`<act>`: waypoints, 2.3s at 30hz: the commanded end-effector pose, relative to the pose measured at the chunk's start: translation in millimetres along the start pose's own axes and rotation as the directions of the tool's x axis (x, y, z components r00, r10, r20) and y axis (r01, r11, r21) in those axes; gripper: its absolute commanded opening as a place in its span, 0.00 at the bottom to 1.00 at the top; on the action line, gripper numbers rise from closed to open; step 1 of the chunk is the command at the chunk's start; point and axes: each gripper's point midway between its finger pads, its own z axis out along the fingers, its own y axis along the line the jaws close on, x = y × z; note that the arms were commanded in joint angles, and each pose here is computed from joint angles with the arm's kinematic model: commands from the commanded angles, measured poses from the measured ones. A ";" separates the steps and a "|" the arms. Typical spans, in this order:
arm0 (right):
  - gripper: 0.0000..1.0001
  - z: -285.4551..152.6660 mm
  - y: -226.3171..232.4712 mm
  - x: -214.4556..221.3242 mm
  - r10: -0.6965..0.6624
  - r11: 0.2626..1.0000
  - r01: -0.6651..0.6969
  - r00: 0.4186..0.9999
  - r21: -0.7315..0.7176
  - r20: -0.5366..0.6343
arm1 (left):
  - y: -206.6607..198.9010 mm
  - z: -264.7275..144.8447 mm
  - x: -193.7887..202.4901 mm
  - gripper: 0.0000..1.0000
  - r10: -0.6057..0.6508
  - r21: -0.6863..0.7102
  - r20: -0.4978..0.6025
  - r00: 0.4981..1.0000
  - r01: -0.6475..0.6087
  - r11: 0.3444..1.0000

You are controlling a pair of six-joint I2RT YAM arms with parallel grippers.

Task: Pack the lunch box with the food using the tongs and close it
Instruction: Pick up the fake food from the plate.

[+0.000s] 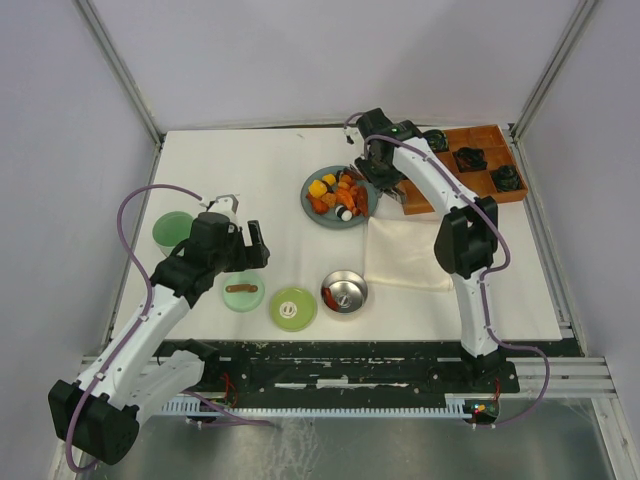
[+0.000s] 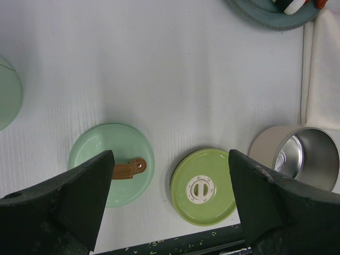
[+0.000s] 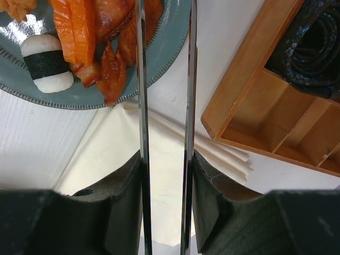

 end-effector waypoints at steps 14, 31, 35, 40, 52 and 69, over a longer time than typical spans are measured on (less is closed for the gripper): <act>0.44 -31.6 -7.0 -19.7 0.008 1.000 -0.007 0.996 -0.005 0.090 | -5.4 -5.7 -20.0 0.94 0.012 0.023 0.072 0.997 -0.014 1.000; 0.44 -36.8 -6.8 -31.6 0.036 0.999 -0.032 0.990 -0.036 0.137 | -4.5 -3.7 -18.5 0.94 0.014 0.017 0.064 0.998 -0.015 1.000; 0.44 -35.0 -4.2 -35.2 0.044 0.998 -0.037 0.988 -0.051 0.147 | -4.2 -3.9 -18.5 0.94 0.014 0.016 0.064 0.998 -0.015 1.000; 0.44 -28.3 -4.6 -39.4 0.048 0.998 -0.042 0.988 -0.046 0.144 | -4.3 -3.5 -18.4 0.94 0.014 0.015 0.064 0.998 -0.015 1.000; 0.44 -11.0 4.0 -40.3 0.044 0.996 -0.034 0.992 -0.082 0.120 | -3.5 -3.3 -18.6 0.94 0.014 0.012 0.064 0.998 -0.015 1.000; 0.45 4.9 7.1 -33.7 0.038 0.994 -0.030 0.996 -0.104 0.077 | -1.7 -1.6 -17.8 0.94 0.021 -0.001 0.055 0.998 -0.021 1.000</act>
